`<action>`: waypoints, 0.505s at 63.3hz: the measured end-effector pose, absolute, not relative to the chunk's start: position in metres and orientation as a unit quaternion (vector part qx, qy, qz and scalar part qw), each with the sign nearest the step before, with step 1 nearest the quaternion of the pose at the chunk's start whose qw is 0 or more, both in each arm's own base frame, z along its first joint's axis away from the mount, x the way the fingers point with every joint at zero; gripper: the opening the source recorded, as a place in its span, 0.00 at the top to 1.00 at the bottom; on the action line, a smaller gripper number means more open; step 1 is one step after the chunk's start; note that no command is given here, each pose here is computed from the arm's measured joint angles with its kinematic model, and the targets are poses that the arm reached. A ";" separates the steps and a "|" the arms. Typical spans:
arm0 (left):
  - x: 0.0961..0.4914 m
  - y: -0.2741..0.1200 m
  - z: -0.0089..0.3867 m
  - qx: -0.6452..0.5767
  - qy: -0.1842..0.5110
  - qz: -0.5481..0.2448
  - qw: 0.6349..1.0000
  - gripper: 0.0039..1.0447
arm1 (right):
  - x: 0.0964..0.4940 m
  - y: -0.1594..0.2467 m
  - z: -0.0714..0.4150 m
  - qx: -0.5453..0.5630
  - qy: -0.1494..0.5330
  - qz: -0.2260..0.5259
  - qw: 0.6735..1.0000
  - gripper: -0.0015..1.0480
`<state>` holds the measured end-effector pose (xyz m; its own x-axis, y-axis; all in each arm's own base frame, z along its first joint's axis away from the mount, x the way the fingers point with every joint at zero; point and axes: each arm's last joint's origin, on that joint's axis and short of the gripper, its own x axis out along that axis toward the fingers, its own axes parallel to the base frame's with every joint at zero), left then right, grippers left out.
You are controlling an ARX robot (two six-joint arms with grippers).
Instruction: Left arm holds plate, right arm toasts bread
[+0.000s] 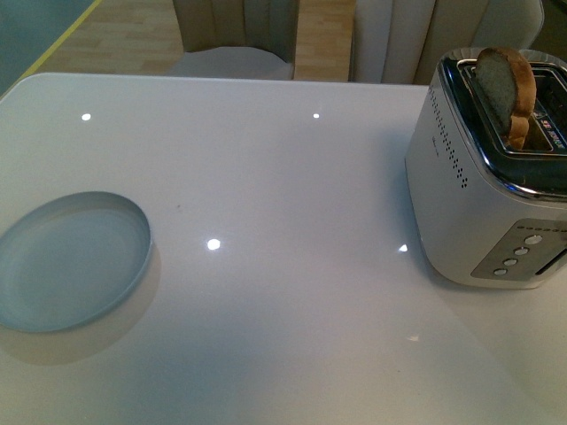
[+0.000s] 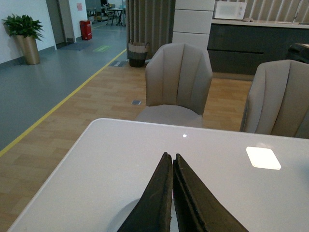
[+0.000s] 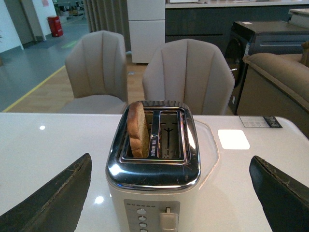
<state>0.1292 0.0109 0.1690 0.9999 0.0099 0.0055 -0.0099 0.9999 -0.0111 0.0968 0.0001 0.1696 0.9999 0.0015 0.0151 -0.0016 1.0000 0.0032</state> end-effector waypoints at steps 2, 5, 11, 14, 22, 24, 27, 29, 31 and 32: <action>0.128 0.007 0.169 -0.006 -0.002 0.017 1.000 0.98 | 0.097 0.000 0.170 0.002 -0.008 0.001 1.000 0.08; 0.126 0.003 0.170 -0.005 -0.004 0.008 1.000 0.98 | 0.097 0.000 0.170 0.002 -0.008 0.001 1.000 0.08; 0.122 0.000 0.171 -0.005 -0.006 0.001 1.000 0.98 | 0.097 0.000 0.170 0.002 -0.008 0.001 1.000 0.08; 0.121 0.000 0.171 -0.005 -0.006 0.002 1.000 0.98 | 0.097 0.000 0.170 0.002 -0.008 0.001 1.000 0.08; 0.117 0.000 0.171 -0.005 -0.007 0.001 1.000 0.98 | 0.097 0.000 0.170 0.002 -0.008 0.001 1.000 0.08; 0.116 0.000 0.171 -0.005 -0.007 0.001 1.000 0.98 | 0.097 0.000 0.170 0.002 -0.008 0.001 1.000 0.08; 0.115 0.000 0.171 -0.005 -0.006 0.001 1.000 0.98 | 0.097 0.000 0.170 0.002 -0.008 0.001 1.000 0.08; 0.114 0.000 0.171 -0.005 -0.007 0.001 1.000 0.98 | 0.097 0.000 0.170 0.002 -0.008 0.001 1.000 0.08; 0.113 0.000 0.171 -0.005 -0.007 0.001 1.000 0.98 | 0.097 0.000 0.170 0.002 -0.008 0.001 1.000 0.08; 0.113 0.000 0.171 -0.005 -0.007 0.001 1.000 0.98 | 0.097 0.000 0.170 0.002 -0.008 0.001 1.000 0.08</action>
<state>0.1133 0.0003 0.1709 0.9999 0.0023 0.0135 -0.0021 0.9999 -0.0105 0.0968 0.0001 0.1696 0.9999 0.0011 0.0151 -0.0012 1.0000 0.0032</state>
